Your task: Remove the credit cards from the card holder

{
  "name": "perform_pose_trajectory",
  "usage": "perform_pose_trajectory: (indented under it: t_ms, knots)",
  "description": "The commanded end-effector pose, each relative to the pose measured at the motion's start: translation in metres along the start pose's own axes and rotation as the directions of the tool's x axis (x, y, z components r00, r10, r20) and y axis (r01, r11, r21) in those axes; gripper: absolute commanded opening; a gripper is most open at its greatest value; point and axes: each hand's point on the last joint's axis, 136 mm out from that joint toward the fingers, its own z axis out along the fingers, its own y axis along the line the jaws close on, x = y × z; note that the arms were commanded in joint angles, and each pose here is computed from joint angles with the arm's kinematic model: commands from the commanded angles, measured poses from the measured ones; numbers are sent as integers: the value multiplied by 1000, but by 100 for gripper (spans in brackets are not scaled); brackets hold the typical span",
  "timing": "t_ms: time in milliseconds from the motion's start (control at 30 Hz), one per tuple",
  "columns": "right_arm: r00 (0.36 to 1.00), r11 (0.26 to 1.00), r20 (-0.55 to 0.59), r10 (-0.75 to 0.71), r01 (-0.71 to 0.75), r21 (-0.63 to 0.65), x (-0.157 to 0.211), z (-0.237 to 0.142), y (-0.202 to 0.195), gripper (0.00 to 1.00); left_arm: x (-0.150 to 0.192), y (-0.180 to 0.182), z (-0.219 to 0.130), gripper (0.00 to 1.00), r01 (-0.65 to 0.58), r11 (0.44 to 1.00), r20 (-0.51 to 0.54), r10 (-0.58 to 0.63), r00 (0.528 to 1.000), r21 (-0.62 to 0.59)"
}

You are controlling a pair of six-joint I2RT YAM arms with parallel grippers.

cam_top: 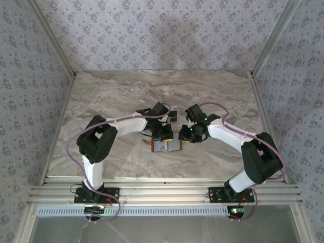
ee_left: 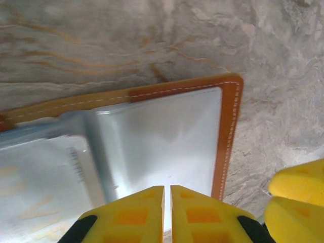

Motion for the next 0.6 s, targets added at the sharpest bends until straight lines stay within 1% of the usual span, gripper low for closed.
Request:
perform_pose_trajectory:
  t_ms: [0,133,333,467,567]
  knots:
    - [1000,992,-10,-9,7,-126,-5,-3,31,28,-4,8,-23,12,-1,1000,44,2,999,-8]
    - [997,988,-62,-35,25,-155,-1,10,44,27,-6,28,-36,13,33,999,66,-32,997,-20]
    - [991,987,-118,-66,48,-152,2,31,53,27,-2,57,-47,12,78,995,82,-74,994,-55]
    - [989,987,-131,-75,54,-153,1,39,56,27,4,69,-50,13,82,991,79,-74,994,-103]
    - [987,986,-137,-80,58,-157,1,42,59,27,7,72,-50,14,84,990,77,-75,994,-116]
